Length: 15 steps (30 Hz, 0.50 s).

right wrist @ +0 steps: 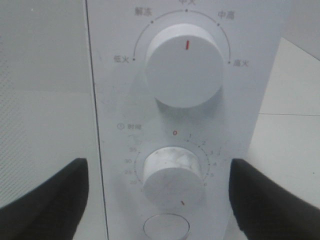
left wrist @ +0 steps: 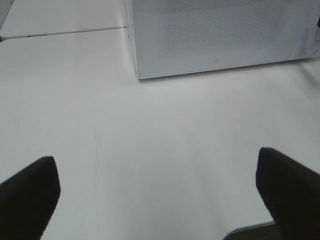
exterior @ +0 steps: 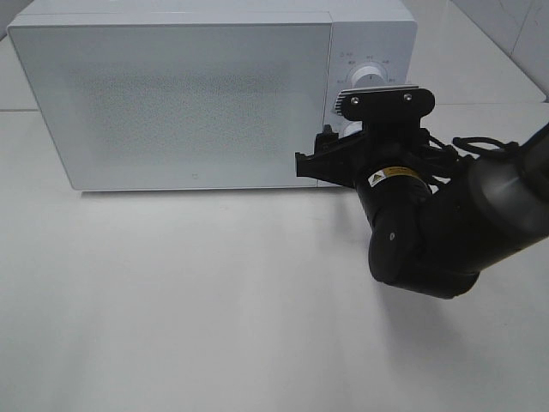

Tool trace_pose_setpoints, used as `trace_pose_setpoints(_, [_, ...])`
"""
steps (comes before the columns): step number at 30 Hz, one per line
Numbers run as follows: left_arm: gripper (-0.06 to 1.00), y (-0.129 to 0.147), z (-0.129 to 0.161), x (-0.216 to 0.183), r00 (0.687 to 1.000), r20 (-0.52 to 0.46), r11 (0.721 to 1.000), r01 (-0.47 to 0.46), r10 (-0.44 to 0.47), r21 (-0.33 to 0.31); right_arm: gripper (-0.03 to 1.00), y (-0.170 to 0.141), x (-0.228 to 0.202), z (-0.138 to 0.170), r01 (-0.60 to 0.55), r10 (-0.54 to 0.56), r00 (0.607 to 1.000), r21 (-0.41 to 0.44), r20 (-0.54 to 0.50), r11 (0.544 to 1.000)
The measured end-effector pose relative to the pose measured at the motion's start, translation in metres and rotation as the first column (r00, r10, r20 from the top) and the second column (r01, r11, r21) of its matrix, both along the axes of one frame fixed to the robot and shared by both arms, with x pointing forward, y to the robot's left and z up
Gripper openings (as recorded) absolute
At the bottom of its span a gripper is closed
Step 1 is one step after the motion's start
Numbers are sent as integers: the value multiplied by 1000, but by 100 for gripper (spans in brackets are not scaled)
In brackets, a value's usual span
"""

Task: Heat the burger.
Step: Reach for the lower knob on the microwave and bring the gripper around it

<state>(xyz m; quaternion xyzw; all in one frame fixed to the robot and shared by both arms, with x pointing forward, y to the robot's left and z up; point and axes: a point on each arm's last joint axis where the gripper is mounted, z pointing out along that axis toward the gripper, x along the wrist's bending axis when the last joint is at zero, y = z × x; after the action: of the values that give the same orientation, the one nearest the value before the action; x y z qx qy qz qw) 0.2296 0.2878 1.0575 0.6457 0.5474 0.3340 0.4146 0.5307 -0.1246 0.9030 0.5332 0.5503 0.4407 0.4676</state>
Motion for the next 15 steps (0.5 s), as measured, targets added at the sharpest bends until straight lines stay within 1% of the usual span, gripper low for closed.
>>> trace_pose_setpoints(4, [99,0,0,0,1000,0,1000,0,0,0,76,-5,11,-3,37,-37,999,24,4,999])
trace_pose_setpoints(7, [99,0,0,0,1000,0,1000,0,0,0,76,-6,14,-3,40,-40,999,24,7,999])
trace_pose_setpoints(12, [99,0,0,0,1000,0,1000,0,0,0,76,-5,24,-15,37,-37,999,17,-5,999])
trace_pose_setpoints(15, [99,0,0,0,1000,0,1000,0,0,0,76,-5,25,-15,36,-36,999,17,-4,999])
